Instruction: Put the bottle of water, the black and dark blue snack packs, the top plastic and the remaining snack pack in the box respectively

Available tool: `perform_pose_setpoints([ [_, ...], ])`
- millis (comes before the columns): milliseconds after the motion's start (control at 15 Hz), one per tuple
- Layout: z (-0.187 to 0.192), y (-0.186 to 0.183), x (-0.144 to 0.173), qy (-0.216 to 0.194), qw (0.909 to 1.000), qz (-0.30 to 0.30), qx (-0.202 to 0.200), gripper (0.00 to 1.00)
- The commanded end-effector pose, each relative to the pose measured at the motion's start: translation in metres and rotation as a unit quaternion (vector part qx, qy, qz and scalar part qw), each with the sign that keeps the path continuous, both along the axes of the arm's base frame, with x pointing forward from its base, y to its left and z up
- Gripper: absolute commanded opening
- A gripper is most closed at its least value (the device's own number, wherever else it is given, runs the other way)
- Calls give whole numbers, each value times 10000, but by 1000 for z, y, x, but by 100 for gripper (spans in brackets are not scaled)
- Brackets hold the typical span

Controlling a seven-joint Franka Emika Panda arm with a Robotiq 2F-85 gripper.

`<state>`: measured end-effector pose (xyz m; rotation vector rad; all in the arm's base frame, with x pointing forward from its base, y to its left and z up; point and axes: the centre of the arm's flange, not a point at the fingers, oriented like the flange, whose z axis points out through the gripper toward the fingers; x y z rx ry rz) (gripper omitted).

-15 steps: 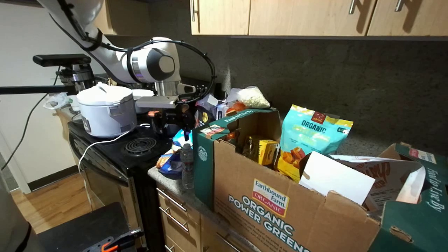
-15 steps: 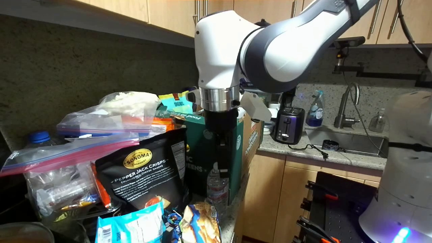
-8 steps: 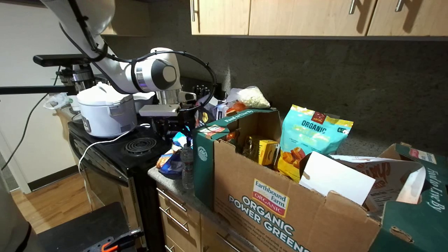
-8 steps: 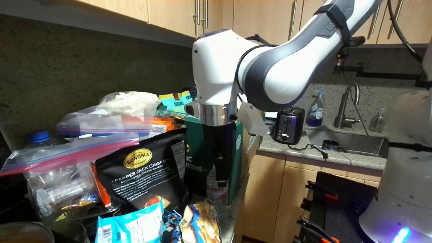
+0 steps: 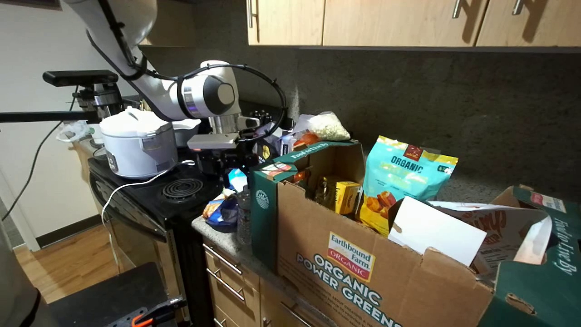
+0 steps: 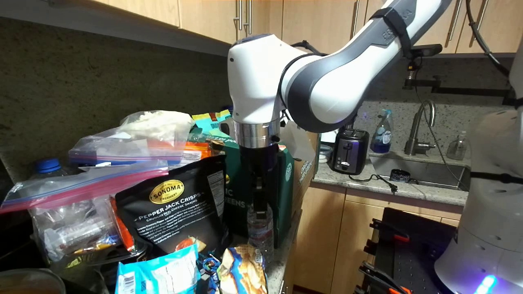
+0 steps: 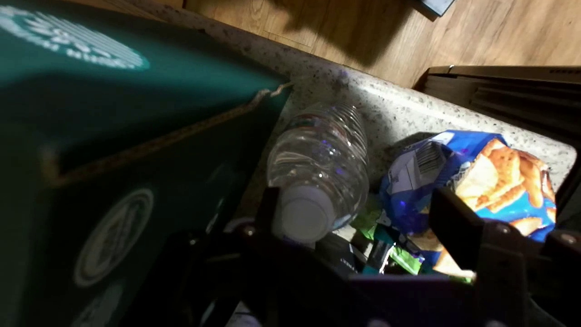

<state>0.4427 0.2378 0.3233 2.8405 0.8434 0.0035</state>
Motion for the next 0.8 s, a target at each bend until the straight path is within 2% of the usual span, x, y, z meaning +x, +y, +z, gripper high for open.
perform_pose_setpoints([
  [0, 0, -2, 10, -45, 9999, -157, -30, 89],
  [333, 9, -7, 12, -105, 9997, -220, -46, 100],
  [467, 5, -10, 15, -36, 9997, -231, -14, 97],
  [600, 2, -10, 16, -4, 9997, -239, 0, 86],
  [667, 0, -11, 17, 12, 9997, -243, 0, 71],
  [733, -2, -12, 18, 33, 9997, -254, -2, 61],
])
